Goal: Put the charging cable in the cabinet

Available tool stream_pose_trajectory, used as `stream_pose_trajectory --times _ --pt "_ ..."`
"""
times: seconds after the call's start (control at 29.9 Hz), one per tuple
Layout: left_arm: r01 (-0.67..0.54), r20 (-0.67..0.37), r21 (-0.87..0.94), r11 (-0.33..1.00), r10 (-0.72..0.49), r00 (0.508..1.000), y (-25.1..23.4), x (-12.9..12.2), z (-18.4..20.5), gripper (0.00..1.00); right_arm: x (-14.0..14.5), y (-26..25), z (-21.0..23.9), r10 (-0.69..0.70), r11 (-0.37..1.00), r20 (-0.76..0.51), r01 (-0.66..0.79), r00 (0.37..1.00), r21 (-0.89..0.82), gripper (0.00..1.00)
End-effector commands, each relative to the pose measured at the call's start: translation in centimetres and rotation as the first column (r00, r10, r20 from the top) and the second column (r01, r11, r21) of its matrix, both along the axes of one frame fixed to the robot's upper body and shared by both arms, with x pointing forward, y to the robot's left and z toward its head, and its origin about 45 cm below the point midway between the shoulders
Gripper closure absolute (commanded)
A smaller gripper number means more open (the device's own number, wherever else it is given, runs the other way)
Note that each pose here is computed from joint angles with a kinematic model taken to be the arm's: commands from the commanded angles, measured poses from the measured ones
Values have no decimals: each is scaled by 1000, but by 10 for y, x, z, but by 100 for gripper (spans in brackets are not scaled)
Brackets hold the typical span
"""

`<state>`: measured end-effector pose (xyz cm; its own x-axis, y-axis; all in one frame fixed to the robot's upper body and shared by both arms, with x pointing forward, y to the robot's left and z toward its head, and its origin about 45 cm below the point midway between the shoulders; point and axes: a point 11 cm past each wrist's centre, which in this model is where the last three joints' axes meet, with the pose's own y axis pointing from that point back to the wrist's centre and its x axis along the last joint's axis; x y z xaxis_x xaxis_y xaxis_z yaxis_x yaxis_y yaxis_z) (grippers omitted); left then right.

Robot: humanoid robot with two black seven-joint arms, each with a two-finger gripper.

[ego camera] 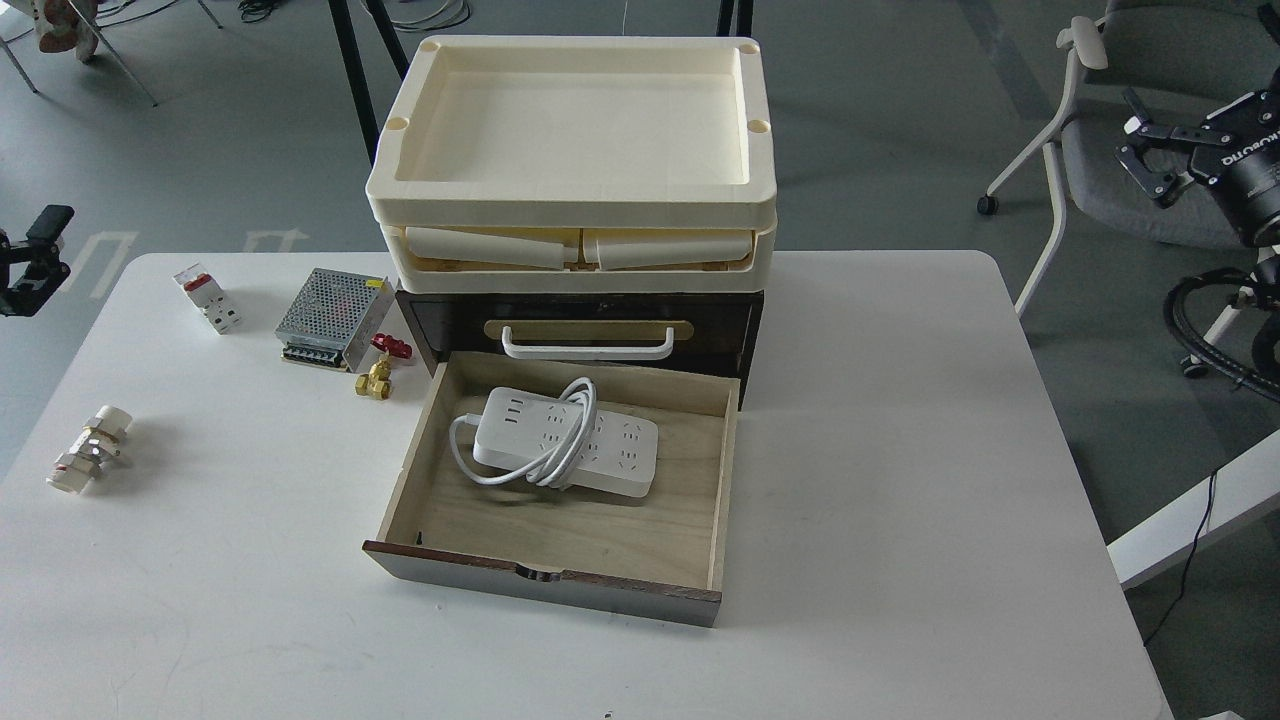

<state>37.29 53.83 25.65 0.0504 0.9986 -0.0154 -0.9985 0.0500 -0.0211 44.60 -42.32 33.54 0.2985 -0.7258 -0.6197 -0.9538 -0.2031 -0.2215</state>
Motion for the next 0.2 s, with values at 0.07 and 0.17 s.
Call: stream_pose_trajectory --times 0.07,0.17 --pt "25 17 -34 999 -24 1000 -17 12 -3 1 10 16 24 30 999 58 -31 998 15 0" --pt "42 25 -56 998 -41 999 -28 18 -7 1 11 19 20 35 999 52 -36 998 18 0"
